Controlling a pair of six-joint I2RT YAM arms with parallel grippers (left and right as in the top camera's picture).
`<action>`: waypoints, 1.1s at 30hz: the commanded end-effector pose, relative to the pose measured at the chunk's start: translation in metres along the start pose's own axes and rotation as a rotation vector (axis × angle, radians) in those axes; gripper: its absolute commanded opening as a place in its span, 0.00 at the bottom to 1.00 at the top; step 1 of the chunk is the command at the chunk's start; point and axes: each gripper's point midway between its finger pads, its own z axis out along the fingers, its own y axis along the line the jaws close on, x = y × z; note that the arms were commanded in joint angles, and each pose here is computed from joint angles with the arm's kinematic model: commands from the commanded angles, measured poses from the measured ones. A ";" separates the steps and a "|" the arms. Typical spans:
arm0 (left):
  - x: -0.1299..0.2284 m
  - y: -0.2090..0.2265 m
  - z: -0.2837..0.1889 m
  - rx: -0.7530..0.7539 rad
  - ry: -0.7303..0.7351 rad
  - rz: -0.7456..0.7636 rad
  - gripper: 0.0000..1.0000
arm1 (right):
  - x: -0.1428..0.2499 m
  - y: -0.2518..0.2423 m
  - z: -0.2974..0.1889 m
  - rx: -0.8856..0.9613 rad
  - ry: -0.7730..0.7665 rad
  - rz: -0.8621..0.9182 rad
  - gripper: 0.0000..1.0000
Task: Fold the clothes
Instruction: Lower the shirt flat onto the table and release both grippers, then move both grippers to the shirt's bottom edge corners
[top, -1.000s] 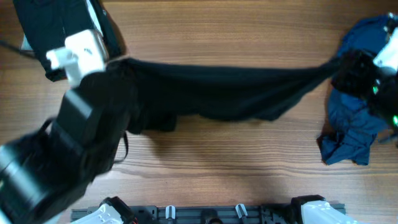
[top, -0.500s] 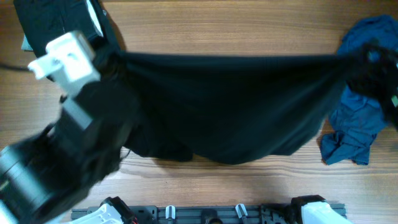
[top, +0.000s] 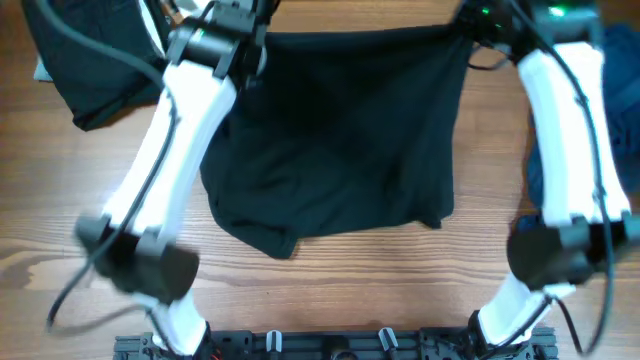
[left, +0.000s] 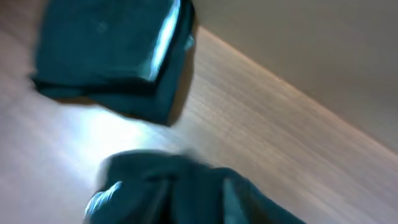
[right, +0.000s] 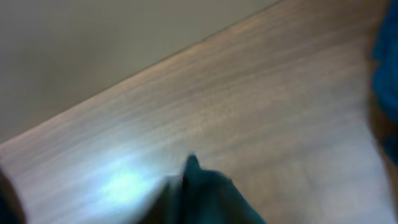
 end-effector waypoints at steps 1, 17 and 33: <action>0.014 -0.018 0.060 0.023 0.048 0.059 0.64 | 0.002 0.005 0.056 0.008 -0.001 -0.054 0.67; 0.012 0.000 0.011 0.023 0.082 0.218 1.00 | 0.017 -0.018 0.002 0.087 0.068 -0.126 0.96; 0.083 0.097 -0.120 -0.015 0.514 0.336 1.00 | 0.102 -0.055 -0.132 0.110 0.355 -0.129 0.95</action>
